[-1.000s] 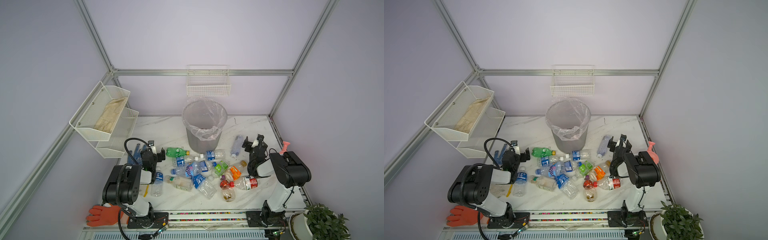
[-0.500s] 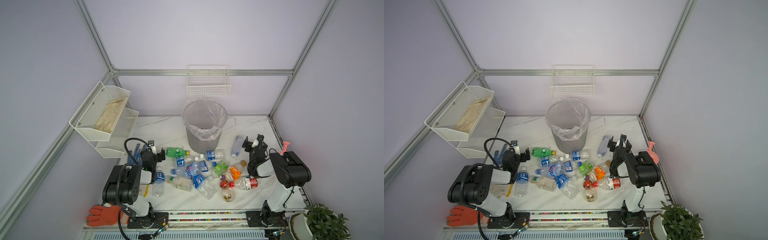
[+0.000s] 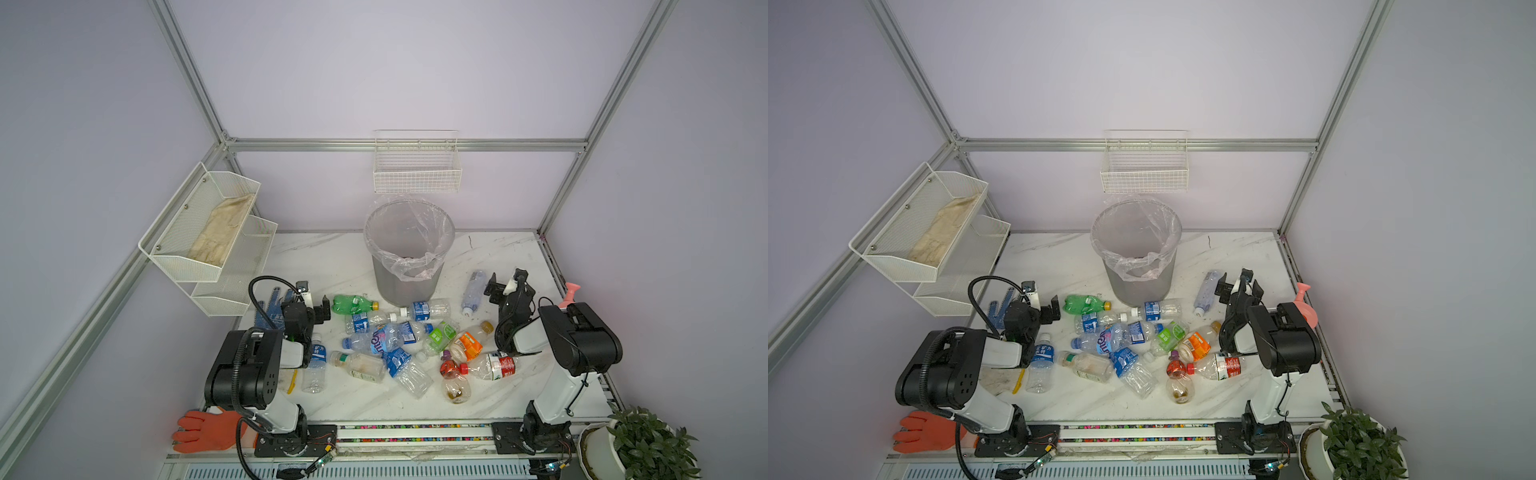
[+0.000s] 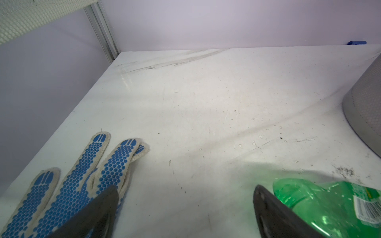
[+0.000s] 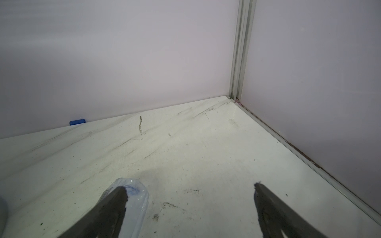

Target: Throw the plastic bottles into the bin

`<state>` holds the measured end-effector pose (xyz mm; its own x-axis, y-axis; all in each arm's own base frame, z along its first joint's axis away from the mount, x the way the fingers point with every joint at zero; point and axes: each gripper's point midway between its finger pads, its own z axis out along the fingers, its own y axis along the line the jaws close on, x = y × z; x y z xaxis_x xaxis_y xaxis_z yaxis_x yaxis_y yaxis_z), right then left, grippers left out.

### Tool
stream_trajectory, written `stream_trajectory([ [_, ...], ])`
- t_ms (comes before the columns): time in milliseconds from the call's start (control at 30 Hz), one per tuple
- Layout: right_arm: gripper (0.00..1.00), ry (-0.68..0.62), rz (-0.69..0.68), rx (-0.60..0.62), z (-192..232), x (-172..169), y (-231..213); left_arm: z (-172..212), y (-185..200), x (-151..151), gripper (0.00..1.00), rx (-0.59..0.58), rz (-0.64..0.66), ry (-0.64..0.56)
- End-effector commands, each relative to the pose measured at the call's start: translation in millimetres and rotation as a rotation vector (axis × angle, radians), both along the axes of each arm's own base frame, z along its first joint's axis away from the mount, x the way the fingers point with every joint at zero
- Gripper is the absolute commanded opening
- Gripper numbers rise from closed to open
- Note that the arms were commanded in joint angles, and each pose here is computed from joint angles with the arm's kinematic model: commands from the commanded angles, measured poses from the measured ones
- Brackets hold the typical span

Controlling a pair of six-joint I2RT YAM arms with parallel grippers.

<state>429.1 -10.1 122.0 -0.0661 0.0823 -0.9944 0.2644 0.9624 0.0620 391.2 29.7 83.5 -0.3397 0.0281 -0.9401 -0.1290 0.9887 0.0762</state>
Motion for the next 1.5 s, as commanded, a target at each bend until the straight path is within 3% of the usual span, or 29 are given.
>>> stream_trajectory([
  [0,0.97,-0.047,0.001,-0.004,15.0,0.4,-0.6,29.7,0.6,11.8,1.00,-0.010,-0.002,-0.099],
  [1233,0.97,-0.049,0.002,-0.004,15.9,0.8,-0.3,27.8,0.9,13.0,1.00,-0.014,0.000,-0.079],
  [1333,0.97,-0.049,0.001,-0.005,15.7,0.3,-0.5,50.4,16.6,11.0,1.00,0.004,0.102,-0.093],
  [1467,0.97,-0.074,-0.080,-0.041,62.0,-9.4,5.0,108.8,21.0,8.7,1.00,-0.004,0.145,-0.084],
])
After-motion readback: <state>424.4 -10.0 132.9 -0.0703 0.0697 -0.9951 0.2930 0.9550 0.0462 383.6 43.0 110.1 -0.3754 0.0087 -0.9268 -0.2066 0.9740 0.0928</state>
